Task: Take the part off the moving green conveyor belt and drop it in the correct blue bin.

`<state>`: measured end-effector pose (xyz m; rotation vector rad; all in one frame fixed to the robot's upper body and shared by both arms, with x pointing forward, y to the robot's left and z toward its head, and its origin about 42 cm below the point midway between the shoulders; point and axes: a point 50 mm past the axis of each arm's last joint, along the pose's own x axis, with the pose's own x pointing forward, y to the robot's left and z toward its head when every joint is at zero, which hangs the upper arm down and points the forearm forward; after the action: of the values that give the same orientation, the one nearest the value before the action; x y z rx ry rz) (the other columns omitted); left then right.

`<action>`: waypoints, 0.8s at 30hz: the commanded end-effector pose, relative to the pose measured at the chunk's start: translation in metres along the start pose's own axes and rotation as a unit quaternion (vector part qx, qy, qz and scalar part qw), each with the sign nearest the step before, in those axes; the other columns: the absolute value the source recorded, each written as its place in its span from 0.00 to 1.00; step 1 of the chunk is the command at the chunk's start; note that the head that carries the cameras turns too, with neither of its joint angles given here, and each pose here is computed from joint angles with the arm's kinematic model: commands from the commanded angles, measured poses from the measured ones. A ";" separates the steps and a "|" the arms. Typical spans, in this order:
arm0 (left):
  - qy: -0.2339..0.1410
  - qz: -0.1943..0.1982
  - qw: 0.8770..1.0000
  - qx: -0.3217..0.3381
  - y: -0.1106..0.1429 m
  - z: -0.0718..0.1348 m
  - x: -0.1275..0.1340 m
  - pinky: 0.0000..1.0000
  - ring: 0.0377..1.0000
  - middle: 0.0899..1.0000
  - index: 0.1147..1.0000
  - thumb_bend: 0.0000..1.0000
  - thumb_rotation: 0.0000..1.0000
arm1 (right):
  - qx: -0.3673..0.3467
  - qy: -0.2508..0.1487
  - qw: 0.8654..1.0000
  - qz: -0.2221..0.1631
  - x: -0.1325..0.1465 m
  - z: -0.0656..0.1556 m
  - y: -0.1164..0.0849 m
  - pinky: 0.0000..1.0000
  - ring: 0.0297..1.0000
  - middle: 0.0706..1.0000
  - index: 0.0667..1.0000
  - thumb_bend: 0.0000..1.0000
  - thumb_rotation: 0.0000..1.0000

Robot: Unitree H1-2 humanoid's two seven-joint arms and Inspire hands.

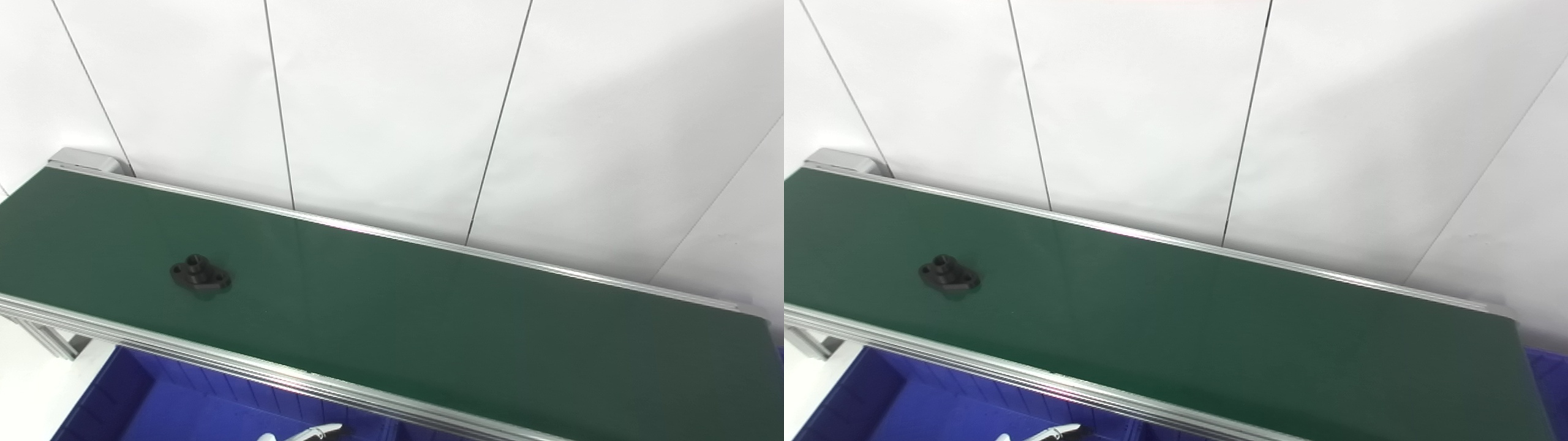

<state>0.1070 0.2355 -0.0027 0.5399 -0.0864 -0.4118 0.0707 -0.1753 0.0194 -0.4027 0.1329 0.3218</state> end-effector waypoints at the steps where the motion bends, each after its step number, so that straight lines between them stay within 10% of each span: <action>1: -0.027 0.014 1.000 0.004 0.010 0.003 0.004 0.70 0.79 0.83 0.80 0.84 0.85 | 0.006 -0.041 0.999 -0.019 0.000 0.010 -0.003 0.83 0.96 1.00 1.00 0.77 0.57; 24: -0.030 0.021 0.999 0.005 0.015 0.003 0.002 0.71 0.80 0.83 0.81 0.85 0.84 | -0.002 -0.073 0.997 -0.041 0.000 0.018 0.001 0.79 0.92 0.96 0.97 0.77 0.55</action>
<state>0.1064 0.2401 -0.0006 0.5431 -0.0972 -0.3940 0.0690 -0.1711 0.0244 -0.4146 0.0614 0.2862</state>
